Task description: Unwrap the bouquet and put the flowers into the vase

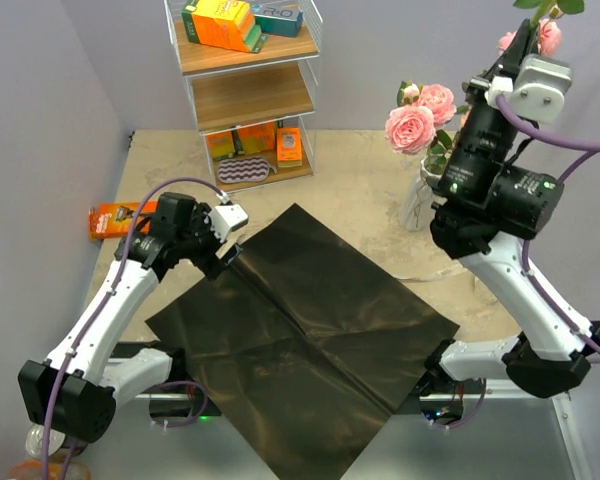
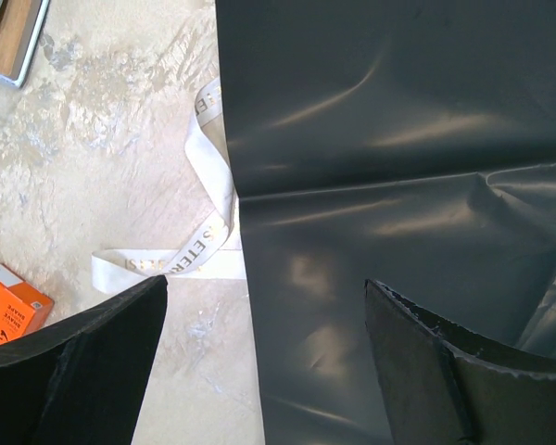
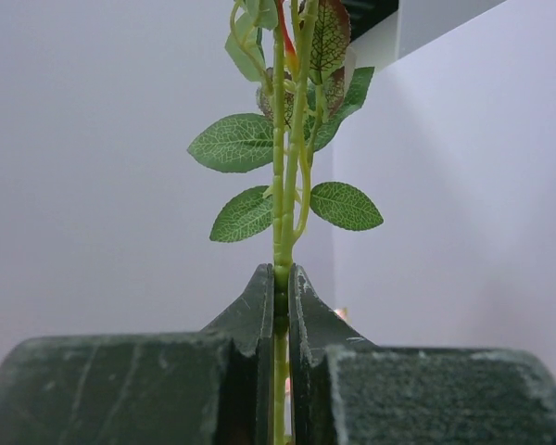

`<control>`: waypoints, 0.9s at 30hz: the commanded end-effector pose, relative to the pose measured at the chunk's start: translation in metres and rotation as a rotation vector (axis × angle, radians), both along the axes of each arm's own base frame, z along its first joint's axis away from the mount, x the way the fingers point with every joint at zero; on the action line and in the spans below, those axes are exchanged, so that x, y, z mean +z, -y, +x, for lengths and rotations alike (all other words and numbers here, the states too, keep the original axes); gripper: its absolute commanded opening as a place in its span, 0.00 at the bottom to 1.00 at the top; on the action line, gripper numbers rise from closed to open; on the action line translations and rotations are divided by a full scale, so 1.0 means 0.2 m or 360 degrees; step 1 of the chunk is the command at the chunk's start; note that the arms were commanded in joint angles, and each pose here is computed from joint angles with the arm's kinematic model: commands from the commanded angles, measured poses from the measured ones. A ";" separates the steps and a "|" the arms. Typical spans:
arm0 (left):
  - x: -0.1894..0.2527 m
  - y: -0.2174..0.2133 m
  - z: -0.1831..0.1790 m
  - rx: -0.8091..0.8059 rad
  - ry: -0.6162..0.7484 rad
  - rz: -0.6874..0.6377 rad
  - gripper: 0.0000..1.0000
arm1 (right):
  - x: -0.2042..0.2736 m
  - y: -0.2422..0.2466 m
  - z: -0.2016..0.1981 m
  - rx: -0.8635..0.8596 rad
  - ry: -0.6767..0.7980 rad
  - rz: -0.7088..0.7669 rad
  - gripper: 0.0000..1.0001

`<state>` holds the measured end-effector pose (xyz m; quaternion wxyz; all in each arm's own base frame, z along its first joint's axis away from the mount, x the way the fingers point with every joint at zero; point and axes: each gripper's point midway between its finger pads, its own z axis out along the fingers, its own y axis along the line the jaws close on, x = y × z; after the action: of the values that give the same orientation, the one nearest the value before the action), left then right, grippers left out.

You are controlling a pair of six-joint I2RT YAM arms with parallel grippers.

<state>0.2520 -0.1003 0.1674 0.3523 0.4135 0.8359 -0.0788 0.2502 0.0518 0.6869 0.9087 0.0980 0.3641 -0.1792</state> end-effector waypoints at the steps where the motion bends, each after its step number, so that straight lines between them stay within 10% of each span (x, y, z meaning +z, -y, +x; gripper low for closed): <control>1: 0.08 0.03 0.06 -0.0012 0.0088 -0.0058 0.91 | 0.09 0.11 0.00 -0.0071 0.0234 0.0051 0.00; 27: 0.05 0.06 0.21 -0.0048 0.0068 -0.0006 0.91 | -0.24 0.24 0.50 -0.0226 0.0440 0.0119 0.00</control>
<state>0.2763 -0.1076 0.1542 0.3347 0.4159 0.8416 -0.0818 0.3685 0.0123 0.6298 0.9161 0.1622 0.2888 -0.2259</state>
